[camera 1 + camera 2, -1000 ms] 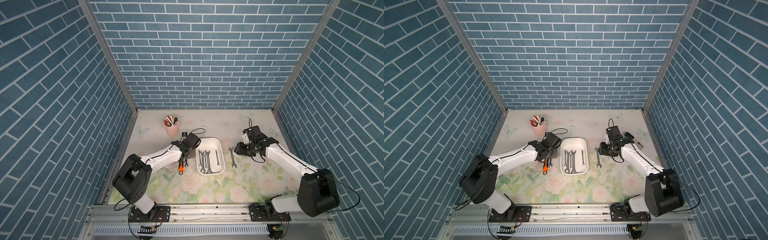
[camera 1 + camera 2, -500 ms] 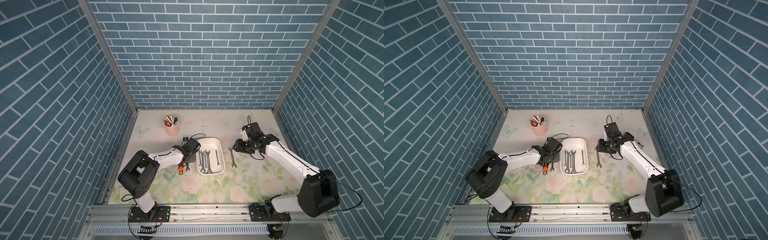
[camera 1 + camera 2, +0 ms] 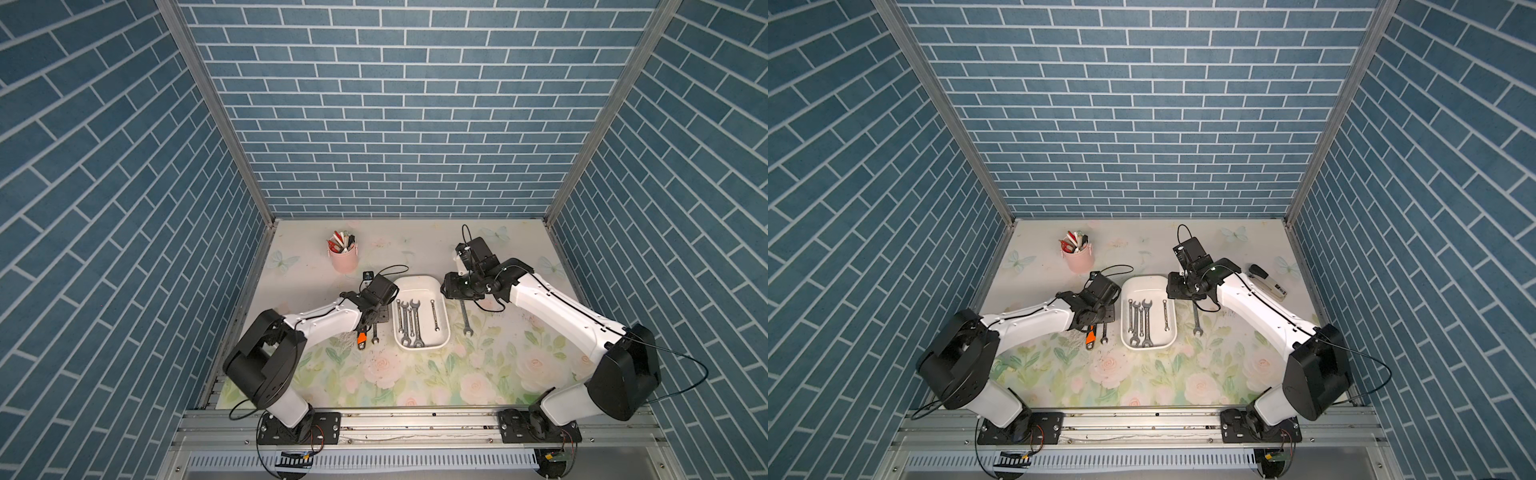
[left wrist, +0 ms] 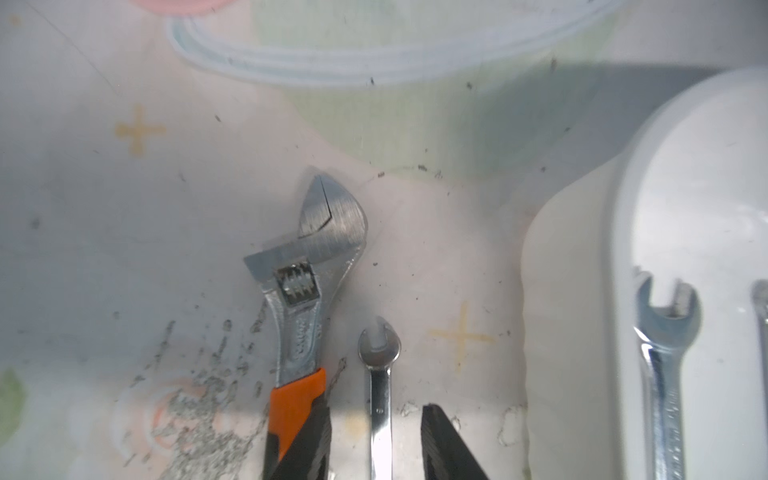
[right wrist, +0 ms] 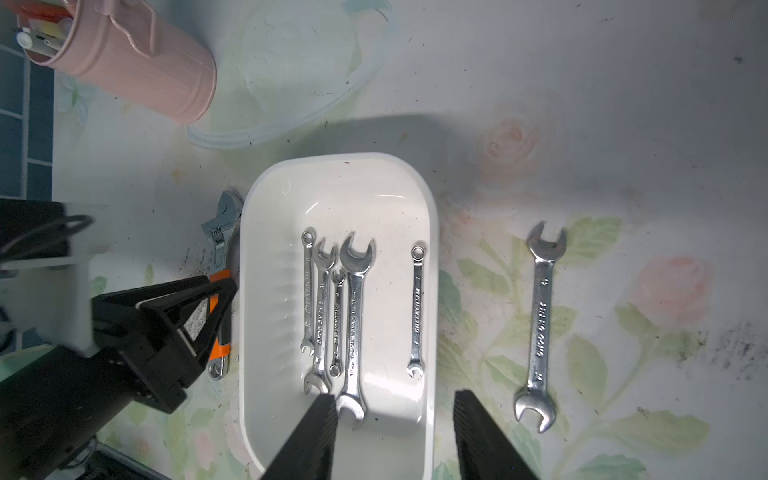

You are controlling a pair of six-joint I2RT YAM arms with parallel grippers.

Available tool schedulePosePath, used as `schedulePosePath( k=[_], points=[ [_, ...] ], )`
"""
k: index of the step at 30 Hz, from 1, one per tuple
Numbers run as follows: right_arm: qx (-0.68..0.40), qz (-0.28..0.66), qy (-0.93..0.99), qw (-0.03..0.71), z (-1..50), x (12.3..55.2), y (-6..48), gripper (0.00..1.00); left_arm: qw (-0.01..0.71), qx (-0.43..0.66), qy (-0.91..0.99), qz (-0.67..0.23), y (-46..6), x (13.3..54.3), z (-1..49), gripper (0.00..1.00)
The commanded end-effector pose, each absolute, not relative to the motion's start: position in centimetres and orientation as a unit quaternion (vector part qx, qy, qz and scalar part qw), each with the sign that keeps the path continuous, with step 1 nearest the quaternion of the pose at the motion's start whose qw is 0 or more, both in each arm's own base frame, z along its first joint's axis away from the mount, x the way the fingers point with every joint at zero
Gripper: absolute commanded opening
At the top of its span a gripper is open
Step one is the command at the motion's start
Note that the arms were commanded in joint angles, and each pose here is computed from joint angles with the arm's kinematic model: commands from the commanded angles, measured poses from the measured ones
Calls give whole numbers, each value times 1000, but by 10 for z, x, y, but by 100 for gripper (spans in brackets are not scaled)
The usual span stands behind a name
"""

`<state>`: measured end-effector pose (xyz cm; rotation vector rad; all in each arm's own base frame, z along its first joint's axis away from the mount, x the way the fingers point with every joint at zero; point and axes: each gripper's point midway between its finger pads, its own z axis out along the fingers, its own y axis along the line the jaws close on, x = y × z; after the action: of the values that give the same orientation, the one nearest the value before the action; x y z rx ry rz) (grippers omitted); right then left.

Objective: Take out the wrench from the storage box
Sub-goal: Place the wrench at the center of the board, then pick up the wrench from the storage box.

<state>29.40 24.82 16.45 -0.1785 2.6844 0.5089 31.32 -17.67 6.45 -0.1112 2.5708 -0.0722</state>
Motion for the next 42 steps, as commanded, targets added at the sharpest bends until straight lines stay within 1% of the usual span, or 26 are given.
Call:
schedulePosePath(
  k=[1,4,8,11,20,29,35,42],
  points=[
    [-52,164,967,190,155,296,259,49,317,-54,947,-8,-157,315,98,45],
    [-66,154,970,178,141,297,277,49,350,-68,934,-9,-144,315,125,48],
    [-90,127,975,160,116,296,300,50,383,-75,920,-17,-134,311,153,48],
    [-106,113,978,140,94,292,315,50,398,-81,914,-18,-128,309,163,48],
    [-109,66,986,109,52,284,328,51,395,-80,915,-7,-120,307,157,48],
    [-92,18,989,115,42,287,316,51,388,-77,918,-10,-124,308,151,48],
    [-92,16,990,106,31,287,318,48,387,-78,919,-9,-123,309,150,48],
    [-94,28,991,95,21,285,325,48,385,-76,920,-12,-125,309,150,48]
  ],
)
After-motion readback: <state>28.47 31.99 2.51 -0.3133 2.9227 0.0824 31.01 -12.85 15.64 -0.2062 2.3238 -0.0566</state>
